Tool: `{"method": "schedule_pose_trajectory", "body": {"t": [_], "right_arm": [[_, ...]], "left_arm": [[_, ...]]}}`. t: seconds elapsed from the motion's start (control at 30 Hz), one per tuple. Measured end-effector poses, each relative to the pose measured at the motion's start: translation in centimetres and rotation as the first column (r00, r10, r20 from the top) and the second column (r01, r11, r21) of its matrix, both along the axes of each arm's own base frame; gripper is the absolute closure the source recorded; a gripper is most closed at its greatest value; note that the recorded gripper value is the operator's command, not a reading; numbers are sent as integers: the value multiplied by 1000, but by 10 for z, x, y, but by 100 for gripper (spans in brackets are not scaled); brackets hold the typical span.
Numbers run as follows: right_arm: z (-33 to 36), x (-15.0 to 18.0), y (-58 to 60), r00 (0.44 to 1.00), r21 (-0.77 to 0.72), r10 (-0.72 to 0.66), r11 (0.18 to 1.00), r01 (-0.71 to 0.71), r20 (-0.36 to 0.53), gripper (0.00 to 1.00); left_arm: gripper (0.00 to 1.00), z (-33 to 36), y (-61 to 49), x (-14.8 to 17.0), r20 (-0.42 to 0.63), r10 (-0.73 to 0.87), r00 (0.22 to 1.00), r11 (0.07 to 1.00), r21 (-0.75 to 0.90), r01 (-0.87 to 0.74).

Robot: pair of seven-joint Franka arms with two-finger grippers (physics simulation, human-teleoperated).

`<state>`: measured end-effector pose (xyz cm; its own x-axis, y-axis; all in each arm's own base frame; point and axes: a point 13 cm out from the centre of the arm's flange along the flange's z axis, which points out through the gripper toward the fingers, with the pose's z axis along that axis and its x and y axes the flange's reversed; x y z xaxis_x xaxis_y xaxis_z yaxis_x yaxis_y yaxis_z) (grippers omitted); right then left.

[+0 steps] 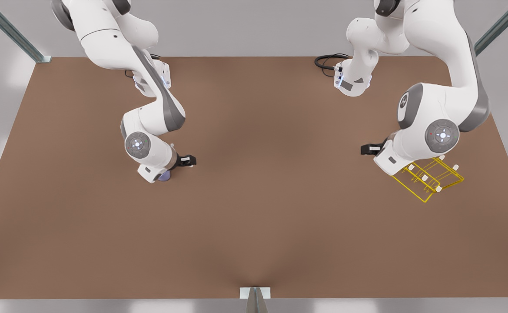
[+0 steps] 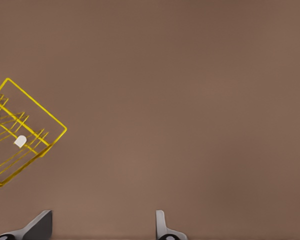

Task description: Place the cup on the cup holder

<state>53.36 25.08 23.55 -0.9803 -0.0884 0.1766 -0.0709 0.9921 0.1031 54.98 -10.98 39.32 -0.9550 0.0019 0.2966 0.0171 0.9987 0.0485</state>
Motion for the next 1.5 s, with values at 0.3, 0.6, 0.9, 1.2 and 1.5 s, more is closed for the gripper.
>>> {"method": "schedule_pose_trajectory", "body": {"t": [0.3, 0.6, 0.9, 1.2, 1.5], "right_arm": [[-38, -2, 4, 995, 1, -103, 995, 103, 16, 0], [-79, -16, -55, 978, -36, -207, 978, 207, 11, 0], [-95, -12, -84, 975, -47, -219, 974, 221, 41, 0], [-125, -22, -91, 983, -71, -180, 981, 182, 37, 0], [-141, -16, -96, 981, -50, -189, 980, 191, 42, 79]], "left_arm": [[0, -12, 0, 3, -11, 4, 1000, 1000, 7, -4], [0, -21, -1, 3, -29, 7, 1000, 1000, 14, -6], [0, -23, -1, 3, -33, 8, 999, 1000, 16, -8], [0, -24, -1, 2, -36, 9, 999, 1000, 17, -9], [0, -25, -1, 3, -38, 10, 999, 1000, 18, -9]]}}
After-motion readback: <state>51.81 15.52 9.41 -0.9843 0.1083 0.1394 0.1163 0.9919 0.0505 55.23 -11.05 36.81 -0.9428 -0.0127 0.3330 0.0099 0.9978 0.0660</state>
